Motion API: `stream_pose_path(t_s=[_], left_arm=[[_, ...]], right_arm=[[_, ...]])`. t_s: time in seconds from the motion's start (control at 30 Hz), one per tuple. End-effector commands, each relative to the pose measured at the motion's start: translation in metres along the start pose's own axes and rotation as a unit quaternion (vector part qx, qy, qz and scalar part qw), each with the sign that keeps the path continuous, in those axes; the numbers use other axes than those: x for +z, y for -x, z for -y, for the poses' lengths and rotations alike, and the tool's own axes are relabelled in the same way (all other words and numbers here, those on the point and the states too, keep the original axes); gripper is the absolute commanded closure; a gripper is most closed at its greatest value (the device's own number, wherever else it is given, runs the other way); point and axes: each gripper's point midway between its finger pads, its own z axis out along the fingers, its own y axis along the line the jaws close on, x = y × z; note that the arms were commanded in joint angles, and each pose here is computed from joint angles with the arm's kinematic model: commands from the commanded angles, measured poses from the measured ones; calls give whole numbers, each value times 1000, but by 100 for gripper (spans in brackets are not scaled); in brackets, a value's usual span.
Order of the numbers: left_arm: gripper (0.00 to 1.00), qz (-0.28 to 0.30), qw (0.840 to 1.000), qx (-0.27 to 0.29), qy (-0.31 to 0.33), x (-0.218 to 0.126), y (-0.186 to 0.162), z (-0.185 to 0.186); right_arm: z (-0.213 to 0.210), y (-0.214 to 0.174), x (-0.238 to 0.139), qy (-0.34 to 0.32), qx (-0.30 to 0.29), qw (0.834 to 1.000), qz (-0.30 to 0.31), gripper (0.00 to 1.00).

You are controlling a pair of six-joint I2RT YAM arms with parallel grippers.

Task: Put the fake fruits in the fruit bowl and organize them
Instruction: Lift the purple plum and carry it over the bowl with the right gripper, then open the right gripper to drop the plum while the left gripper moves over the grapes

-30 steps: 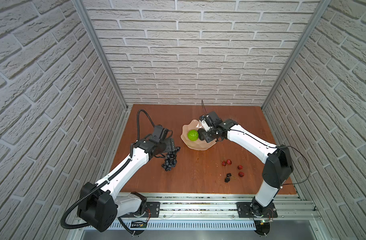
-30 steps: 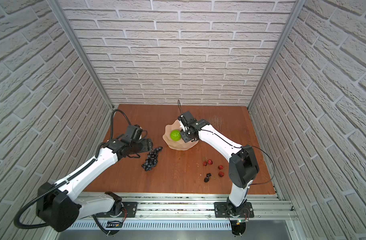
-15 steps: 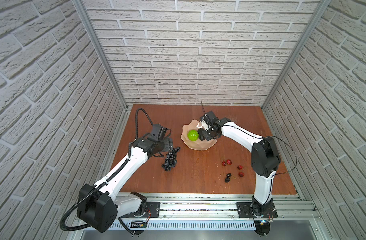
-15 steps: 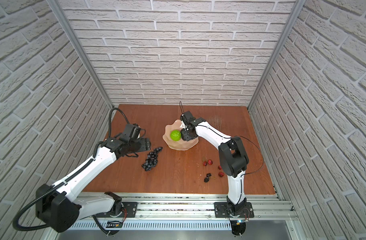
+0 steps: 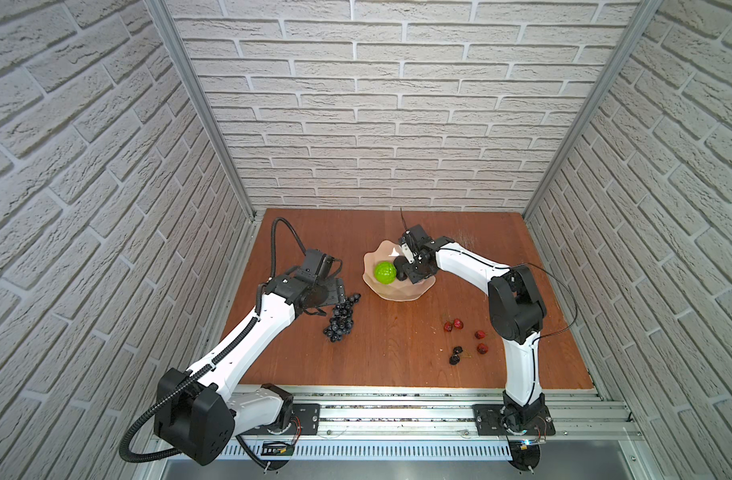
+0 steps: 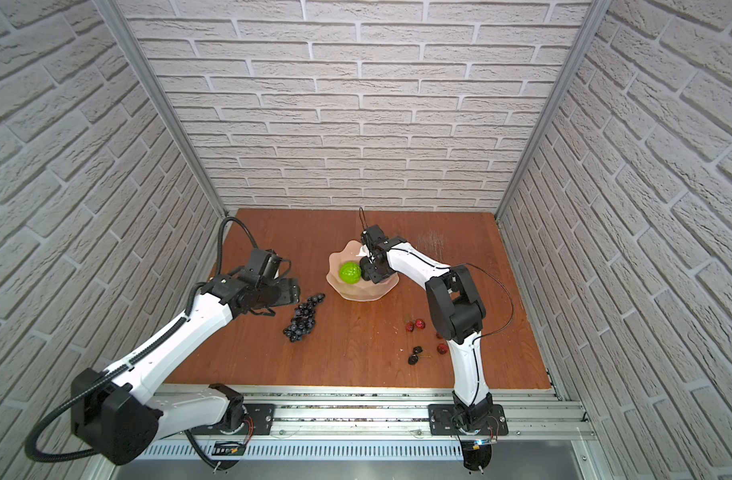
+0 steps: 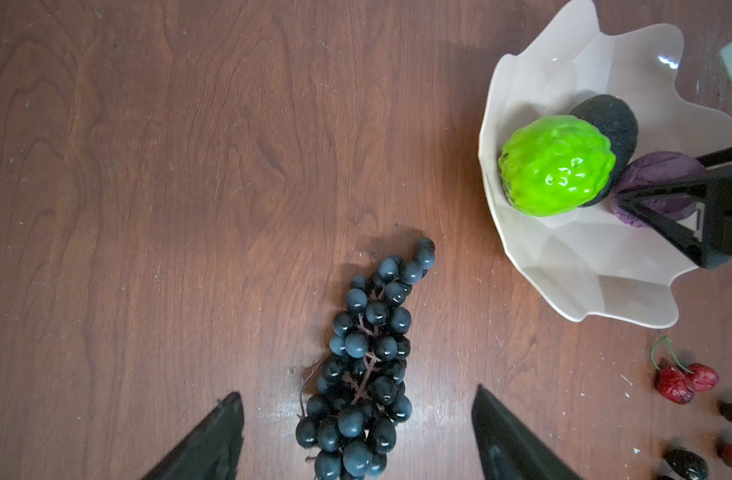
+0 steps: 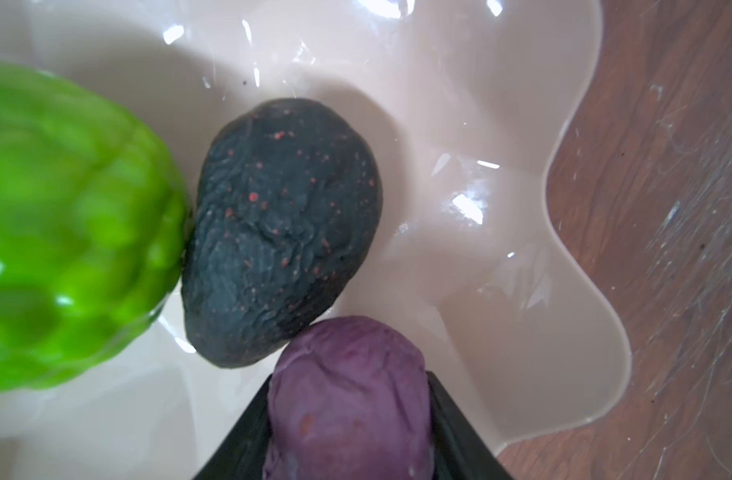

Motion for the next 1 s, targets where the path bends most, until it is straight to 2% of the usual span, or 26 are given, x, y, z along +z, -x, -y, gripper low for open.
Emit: stream_pose_path(t_s=[0.0,0.2,0.33,0.57,0.83,0.97], left_arm=[[14,16,1000,-6,-4,-10,10,1],[13,9,1000,-3,-7,-12,7,2],[13,-16,1000,-8,-7,-14,-5,-1],[17,-75,996,-39,-7,-26,-44,-11],[36,-134,986,-89,-45,-20,-106,-7],[39,-142,983,-105,-53,-14,-130,-4]], right_arm=[[3,11,1,-5,1,1000,10,49],[4,15,-9,-4,0,1000,19,31],[8,20,-31,-6,0,999,38,26],[8,23,-84,-7,0,997,82,24],[-4,14,-111,-38,-16,993,107,24],[-13,15,-127,-29,-11,991,129,26]])
